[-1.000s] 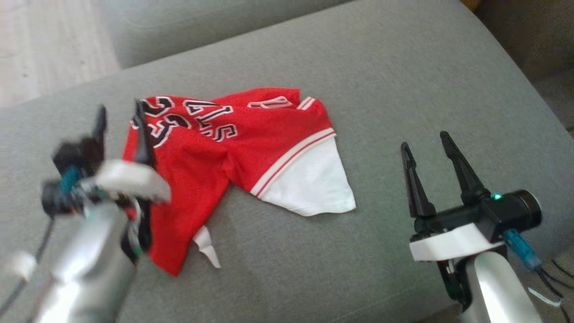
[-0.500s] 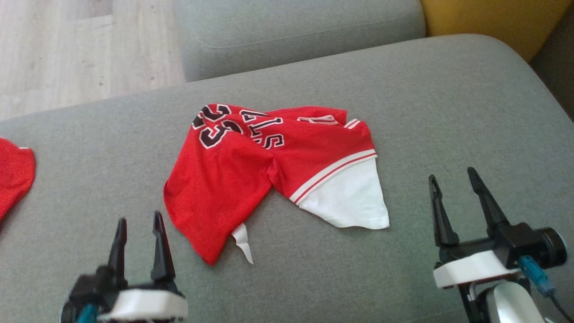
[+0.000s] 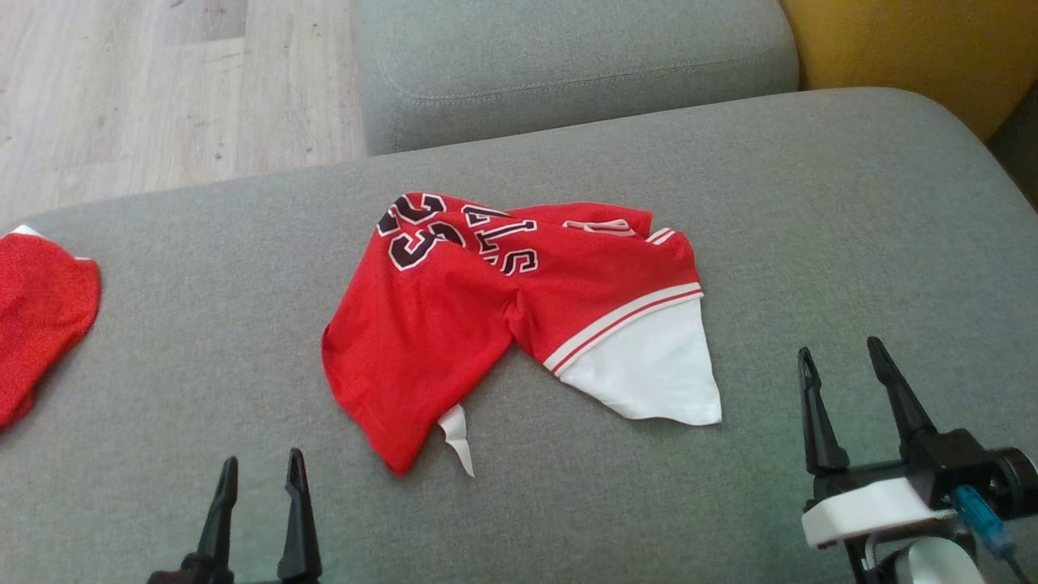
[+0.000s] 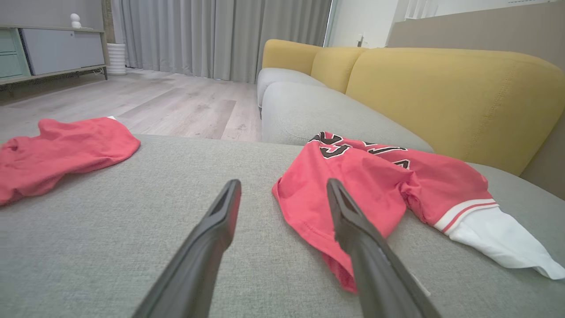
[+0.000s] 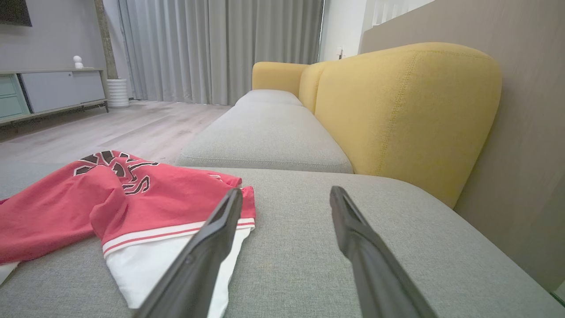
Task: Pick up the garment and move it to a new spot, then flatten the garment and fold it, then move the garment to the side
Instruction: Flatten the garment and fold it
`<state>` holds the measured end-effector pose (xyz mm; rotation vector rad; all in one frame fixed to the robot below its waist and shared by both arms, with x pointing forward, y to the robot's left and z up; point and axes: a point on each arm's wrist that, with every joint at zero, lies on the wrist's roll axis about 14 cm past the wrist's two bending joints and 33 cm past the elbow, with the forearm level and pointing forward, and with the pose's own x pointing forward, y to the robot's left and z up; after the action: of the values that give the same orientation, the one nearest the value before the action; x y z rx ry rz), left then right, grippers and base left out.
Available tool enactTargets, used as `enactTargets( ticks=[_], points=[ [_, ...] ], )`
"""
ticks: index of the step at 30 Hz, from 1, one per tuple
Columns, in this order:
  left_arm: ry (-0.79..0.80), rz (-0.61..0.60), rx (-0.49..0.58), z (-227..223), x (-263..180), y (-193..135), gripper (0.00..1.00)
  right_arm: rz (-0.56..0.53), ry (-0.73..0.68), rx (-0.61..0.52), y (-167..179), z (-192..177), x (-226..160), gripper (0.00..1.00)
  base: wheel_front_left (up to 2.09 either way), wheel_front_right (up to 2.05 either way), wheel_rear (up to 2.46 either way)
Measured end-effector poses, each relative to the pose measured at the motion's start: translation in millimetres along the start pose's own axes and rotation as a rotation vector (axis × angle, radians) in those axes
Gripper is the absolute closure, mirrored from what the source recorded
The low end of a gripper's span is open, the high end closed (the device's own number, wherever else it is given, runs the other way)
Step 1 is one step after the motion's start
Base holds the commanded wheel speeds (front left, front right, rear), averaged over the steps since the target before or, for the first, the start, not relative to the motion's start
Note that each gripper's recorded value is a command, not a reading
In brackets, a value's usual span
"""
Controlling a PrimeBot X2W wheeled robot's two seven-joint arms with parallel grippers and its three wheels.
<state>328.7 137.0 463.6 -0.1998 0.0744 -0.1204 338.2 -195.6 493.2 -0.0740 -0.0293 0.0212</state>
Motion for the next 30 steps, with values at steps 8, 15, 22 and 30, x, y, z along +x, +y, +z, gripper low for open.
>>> enactTargets(
  ticks=[8,15,22,30],
  points=[
    [-0.001,-0.001,0.008,0,1,5,0.0,0.001,-0.001,0.001,1,0,-2,0.0,0.0,0.0,0.0],
    [0.01,-0.006,0.0,-3,4,3,0.0,-0.003,0.004,0.001,0,-1,-3,0.0,0.0,0.0,0.0],
    [0.048,-0.05,-0.034,-15,8,-11,0.0,-0.003,0.013,0.001,0,-4,-3,0.0,0.0,0.0,0.0],
    [0.218,-0.114,-0.108,-57,34,-41,0.0,0.013,0.023,0.002,6,-6,0,0.0,0.0,0.0,0.0]
  ],
)
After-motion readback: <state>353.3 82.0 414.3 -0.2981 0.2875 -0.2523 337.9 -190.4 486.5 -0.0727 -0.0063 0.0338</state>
